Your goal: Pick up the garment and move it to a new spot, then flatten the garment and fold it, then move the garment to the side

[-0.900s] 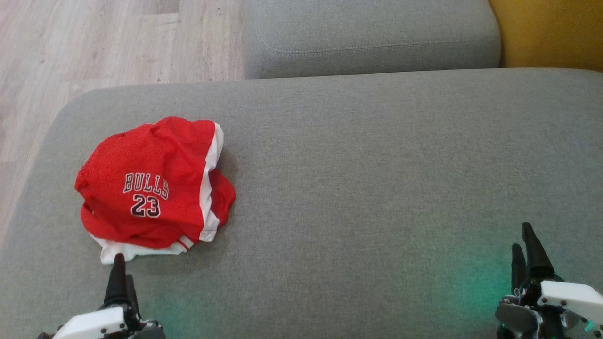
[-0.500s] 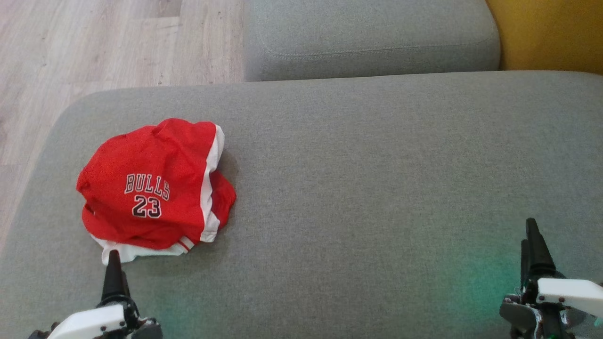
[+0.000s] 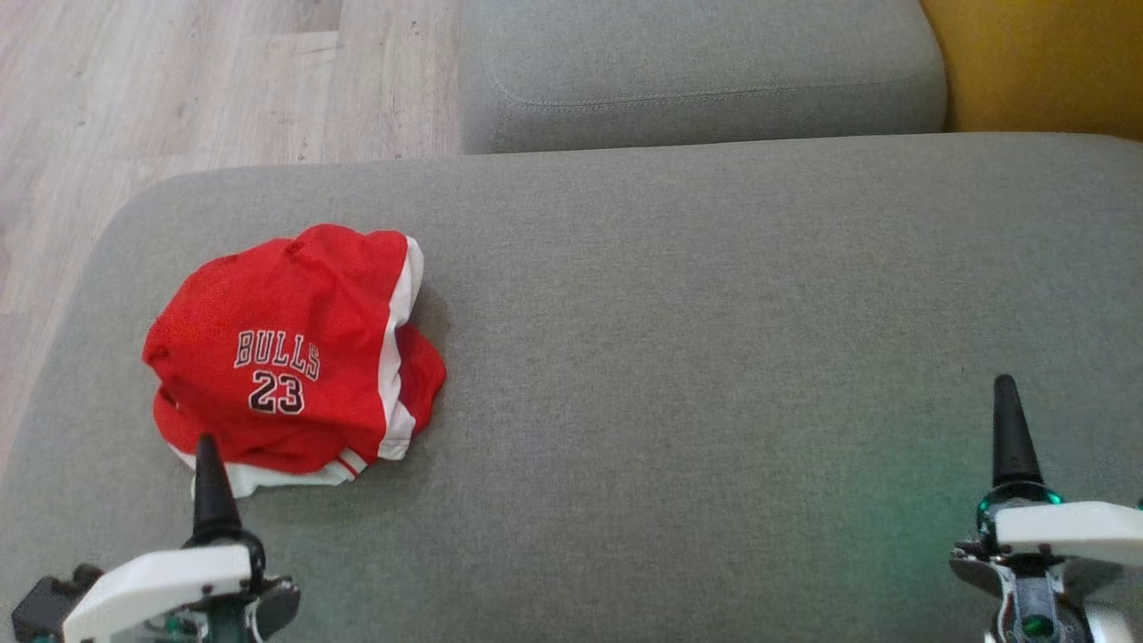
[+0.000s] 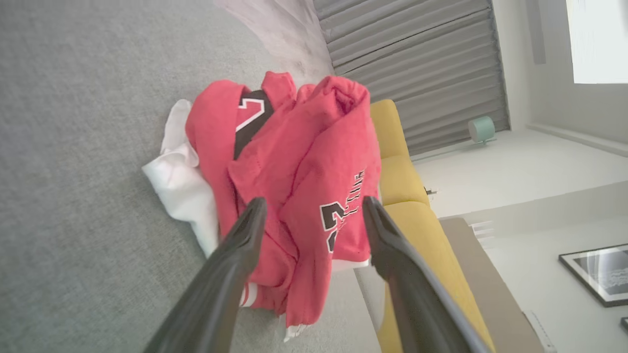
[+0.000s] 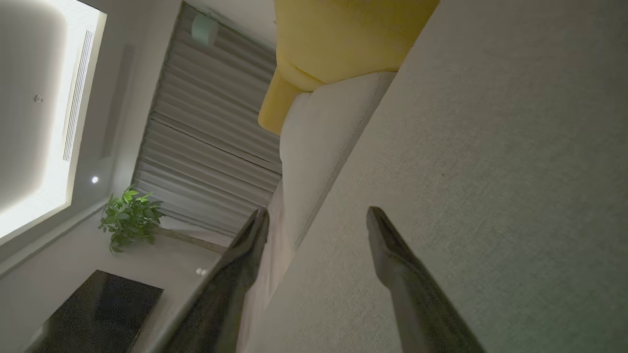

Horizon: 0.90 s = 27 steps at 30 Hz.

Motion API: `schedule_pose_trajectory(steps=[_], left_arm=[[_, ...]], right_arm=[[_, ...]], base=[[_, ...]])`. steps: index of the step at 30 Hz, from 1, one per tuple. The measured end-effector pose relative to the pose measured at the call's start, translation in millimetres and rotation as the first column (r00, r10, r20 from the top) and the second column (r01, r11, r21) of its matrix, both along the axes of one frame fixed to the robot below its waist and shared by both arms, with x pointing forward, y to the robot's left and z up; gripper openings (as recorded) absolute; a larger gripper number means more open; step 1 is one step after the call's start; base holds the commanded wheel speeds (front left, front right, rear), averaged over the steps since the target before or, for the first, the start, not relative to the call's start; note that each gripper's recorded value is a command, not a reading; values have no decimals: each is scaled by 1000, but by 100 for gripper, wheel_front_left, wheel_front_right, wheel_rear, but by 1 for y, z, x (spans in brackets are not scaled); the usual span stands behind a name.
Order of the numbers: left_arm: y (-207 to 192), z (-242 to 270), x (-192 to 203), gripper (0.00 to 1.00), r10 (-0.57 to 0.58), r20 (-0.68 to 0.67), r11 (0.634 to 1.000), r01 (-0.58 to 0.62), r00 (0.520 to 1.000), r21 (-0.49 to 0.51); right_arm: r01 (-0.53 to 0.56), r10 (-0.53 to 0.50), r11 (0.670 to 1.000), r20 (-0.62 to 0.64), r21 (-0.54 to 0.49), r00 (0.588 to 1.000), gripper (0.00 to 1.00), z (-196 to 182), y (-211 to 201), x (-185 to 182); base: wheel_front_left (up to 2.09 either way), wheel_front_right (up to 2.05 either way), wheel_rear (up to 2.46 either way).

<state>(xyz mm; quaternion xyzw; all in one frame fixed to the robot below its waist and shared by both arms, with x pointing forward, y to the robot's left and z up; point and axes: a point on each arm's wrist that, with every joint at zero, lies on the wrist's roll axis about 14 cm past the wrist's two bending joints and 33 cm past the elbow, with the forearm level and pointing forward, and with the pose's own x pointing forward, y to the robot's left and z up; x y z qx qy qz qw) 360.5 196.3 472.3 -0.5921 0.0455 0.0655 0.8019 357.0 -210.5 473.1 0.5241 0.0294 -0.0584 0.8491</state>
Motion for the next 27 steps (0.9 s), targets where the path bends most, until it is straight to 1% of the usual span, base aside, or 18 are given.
schedule_pose_trajectory(steps=[7, 11, 12, 14, 15, 21, 27], left_arm=[[-11, 14, 6, 100, -36, 17, 990, 33, 999, 140], [-18, 22, 9, 100, -54, 27, 976, 47, 998, 214], [-18, 22, 9, 100, -54, 27, 976, 47, 998, 214], [-22, 27, 11, 100, -65, 38, 968, 54, 997, 245], [-27, 31, 12, 100, -80, 49, 957, 63, 996, 283], [-45, 42, 15, 100, -141, 78, 914, 99, 987, 394], [-66, 44, 14, 100, -209, 83, 847, 138, 974, 513]], right_arm=[[-46, 52, 986, 34, -158, 998, 100, 14, 12, 4], [-59, 72, 970, 49, -235, 996, 100, 21, 16, 5], [-59, 72, 970, 49, -235, 996, 100, 21, 16, 5], [-67, 83, 961, 51, -270, 995, 100, 23, 19, 5], [-74, 96, 947, 55, -313, 994, 100, 25, 22, 5], [-72, 111, 909, 72, -409, 991, 100, 32, 24, 4], [-68, 131, 859, 90, -507, 987, 100, 41, 28, 3]], base=[[0, 0, 0], [0, 0, 0], [0, 0, 0], [0, 0, 0], [0, 0, 0], [0, 0, 0], [0, 0, 0]])
